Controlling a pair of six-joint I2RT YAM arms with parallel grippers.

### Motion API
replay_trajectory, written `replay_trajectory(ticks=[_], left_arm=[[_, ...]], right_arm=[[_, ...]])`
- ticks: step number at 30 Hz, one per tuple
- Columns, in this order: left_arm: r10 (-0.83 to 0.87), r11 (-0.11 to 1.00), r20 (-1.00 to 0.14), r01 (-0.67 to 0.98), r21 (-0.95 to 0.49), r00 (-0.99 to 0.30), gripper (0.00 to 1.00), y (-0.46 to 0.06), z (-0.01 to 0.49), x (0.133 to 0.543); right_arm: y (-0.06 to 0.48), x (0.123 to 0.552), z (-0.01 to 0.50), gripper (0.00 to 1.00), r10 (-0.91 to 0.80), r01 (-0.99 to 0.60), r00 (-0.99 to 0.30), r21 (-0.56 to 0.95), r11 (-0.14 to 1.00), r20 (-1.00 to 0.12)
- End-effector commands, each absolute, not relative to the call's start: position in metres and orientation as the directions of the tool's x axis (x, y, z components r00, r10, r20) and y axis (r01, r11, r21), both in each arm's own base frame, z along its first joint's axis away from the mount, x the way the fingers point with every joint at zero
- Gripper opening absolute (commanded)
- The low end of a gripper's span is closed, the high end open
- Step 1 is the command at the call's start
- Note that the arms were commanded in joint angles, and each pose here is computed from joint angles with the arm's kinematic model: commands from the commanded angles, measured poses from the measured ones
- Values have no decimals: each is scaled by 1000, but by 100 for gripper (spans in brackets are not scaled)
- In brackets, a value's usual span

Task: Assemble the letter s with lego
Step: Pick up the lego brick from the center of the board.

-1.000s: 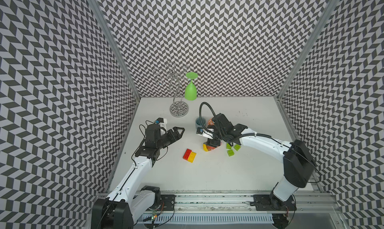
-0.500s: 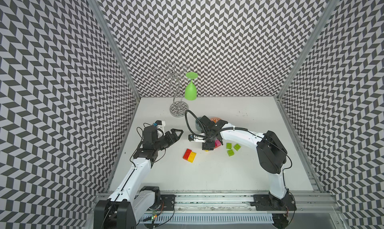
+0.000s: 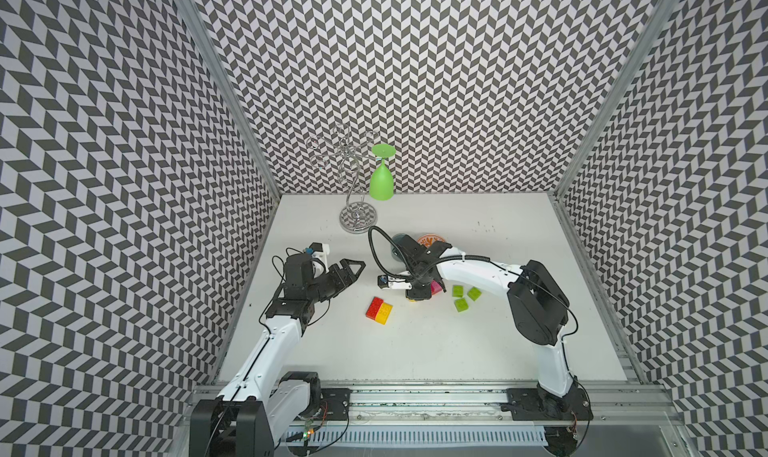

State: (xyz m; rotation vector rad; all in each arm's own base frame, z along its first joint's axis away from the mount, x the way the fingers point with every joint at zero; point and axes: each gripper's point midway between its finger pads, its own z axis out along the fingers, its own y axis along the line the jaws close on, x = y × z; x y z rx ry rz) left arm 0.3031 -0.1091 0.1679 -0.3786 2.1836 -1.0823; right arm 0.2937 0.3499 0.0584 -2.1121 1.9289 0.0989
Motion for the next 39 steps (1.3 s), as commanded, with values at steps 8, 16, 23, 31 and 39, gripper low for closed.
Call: replay_trajectory(ticks=[8, 16, 23, 31, 39], left_arm=[[-504, 619, -461, 66, -782, -730, 83, -109, 172, 301], [-507, 593, -450, 82, -801, -735, 83, -112, 171, 300], [-523, 484, -409, 134, -864, -747, 83, -126, 173, 294], [-553, 252, -349, 248, -936, -756, 88, -155, 196, 277], [-534, 119, -300, 281, -952, -791, 100, -188, 209, 263]], right_arm=[[369, 287, 84, 21, -924, -985, 141, -149, -92, -356], [377, 290, 166, 18, -718, -987, 123, -162, -14, -685], [359, 278, 211, 16, -372, -992, 86, -115, 57, -924], [346, 267, 239, 15, -82, -995, 32, -40, 95, -996], [346, 267, 241, 15, 8, -997, -5, 5, 76, -1000]])
